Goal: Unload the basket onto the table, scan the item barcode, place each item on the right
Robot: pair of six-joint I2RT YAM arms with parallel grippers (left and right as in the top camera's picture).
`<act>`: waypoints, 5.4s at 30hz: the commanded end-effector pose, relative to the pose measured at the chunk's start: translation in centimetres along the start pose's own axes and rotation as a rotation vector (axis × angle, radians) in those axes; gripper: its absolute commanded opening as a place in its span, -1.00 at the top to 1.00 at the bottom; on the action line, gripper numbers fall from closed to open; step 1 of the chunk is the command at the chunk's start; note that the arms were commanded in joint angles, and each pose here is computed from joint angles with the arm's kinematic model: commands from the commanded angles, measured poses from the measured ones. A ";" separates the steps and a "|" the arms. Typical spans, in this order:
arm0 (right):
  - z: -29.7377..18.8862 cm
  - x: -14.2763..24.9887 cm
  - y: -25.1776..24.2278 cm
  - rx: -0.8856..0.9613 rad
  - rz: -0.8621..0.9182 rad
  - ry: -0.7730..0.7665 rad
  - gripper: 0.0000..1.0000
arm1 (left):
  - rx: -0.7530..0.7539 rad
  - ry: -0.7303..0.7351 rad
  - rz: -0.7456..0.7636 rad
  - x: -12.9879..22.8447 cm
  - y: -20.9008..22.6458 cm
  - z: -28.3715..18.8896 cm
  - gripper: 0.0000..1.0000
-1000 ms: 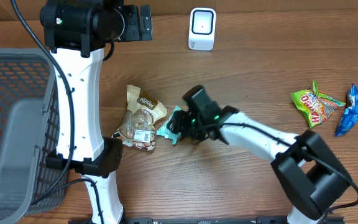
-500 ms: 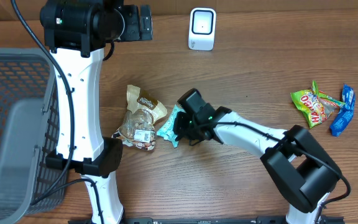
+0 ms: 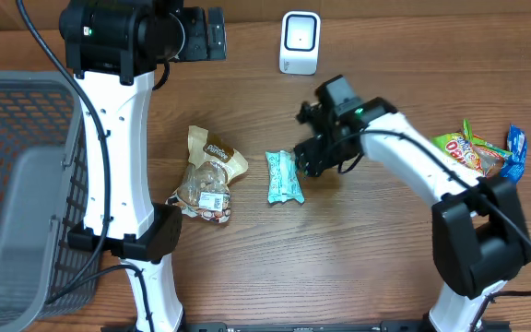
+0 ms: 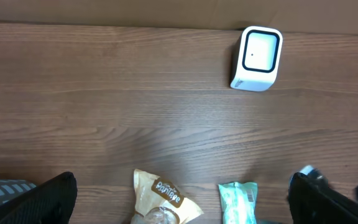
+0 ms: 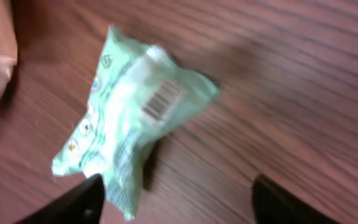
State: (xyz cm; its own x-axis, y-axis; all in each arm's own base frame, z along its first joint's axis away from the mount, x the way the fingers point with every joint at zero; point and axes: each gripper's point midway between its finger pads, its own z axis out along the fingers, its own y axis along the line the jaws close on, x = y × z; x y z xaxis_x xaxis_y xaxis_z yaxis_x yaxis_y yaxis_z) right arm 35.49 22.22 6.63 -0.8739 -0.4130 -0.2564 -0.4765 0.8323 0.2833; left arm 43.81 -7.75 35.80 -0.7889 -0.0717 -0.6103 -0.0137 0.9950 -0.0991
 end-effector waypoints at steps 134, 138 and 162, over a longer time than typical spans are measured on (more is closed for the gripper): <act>-5.6 -1.9 -5.5 -0.506 0.268 -0.327 0.93 | -0.011 -0.004 0.016 -0.1 0.3 0.1 -0.99; -9.9 -3.3 -4.3 -0.536 0.155 -0.433 0.93 | -0.011 -0.004 0.016 -0.1 0.3 0.1 -0.99; -21.4 -3.4 -2.3 -0.198 -0.105 -0.705 0.93 | -0.011 -0.004 0.016 -0.1 0.3 0.1 -1.00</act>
State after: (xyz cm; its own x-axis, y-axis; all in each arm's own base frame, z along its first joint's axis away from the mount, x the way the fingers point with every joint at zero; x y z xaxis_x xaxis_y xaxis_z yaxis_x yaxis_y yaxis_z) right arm 37.14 13.94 24.67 -0.6425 -0.0833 -0.7617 -0.5913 0.6861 0.4238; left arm 43.82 -7.75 35.81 -0.7887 -0.0717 -0.6105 -0.0135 0.9949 -0.0995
